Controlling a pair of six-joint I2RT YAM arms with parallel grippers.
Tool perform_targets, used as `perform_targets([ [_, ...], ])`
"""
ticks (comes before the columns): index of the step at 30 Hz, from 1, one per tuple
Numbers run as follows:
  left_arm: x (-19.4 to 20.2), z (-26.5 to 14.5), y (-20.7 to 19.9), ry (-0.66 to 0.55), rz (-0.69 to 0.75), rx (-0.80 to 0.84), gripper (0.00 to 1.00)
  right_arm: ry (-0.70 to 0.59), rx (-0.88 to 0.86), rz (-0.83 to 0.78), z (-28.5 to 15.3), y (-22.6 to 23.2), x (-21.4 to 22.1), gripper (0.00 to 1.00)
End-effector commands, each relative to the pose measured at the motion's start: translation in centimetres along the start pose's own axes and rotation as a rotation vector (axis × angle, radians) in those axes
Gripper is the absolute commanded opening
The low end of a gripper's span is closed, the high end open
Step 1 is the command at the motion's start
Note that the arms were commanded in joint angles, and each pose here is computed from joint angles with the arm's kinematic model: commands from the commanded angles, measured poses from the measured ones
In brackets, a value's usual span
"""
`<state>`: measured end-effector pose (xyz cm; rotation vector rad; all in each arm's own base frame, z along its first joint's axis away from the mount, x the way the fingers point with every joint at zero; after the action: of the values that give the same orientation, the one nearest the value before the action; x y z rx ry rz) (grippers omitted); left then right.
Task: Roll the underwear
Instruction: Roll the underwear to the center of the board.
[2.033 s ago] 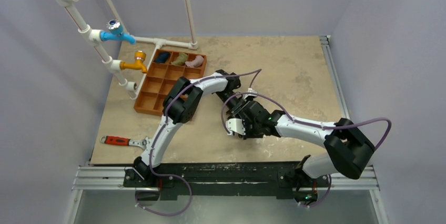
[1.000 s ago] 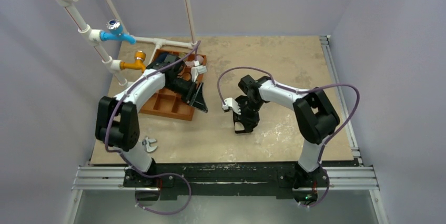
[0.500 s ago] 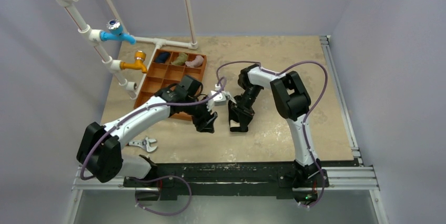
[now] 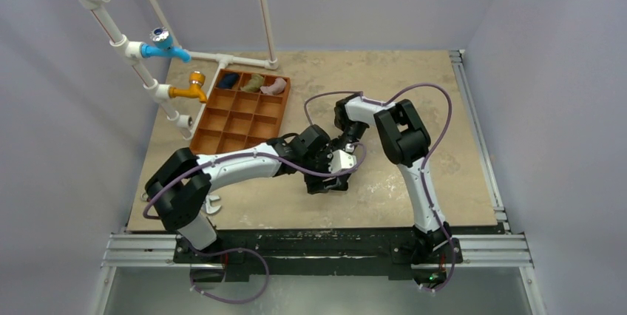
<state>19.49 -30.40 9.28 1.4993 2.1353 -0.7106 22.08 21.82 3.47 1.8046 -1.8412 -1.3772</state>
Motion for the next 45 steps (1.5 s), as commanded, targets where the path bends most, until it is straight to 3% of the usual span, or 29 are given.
perform_targets([
  [1,-4.0,0.8,1.1,-0.119,0.077,-0.074,0.62,0.070,0.063,-0.100,0.7,-3.4,1.2,0.00],
  [13,-2.5,4.5,0.0,-0.058,0.082,-0.058,0.60,0.073,0.060,-0.091,0.9,-3.4,1.5,0.00],
  [20,-1.1,5.5,-0.3,-0.017,0.031,-0.042,0.36,0.062,0.070,-0.087,0.9,-3.4,1.3,0.01],
  [28,0.1,5.4,-0.5,0.026,0.015,-0.032,0.00,-0.007,0.127,-0.078,-0.6,-2.8,0.9,0.16],
  [31,0.8,5.1,-0.7,0.043,0.011,-0.023,0.00,-0.053,0.167,-0.069,-1.8,-2.5,1.0,0.23],
  [38,2.6,4.9,-1.3,0.089,0.036,0.015,0.00,-0.153,0.245,-0.036,-4.3,-0.4,2.4,0.54],
  [45,3.4,5.0,-1.4,0.099,0.075,0.034,0.00,-0.246,0.341,-0.029,-6.7,1.0,2.5,0.58],
])
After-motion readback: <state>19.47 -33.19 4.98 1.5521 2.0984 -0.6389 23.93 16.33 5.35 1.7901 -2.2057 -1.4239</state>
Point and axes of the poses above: each gripper's point midway between its finger pads, its own z axis out along the fingers, its own y axis along the line the jaws close on, x = y × z, the point moved 3 cm from there along -z, back along the fingers, and after that the axes turned 14 degrees about -z, right-handed, at the moved point
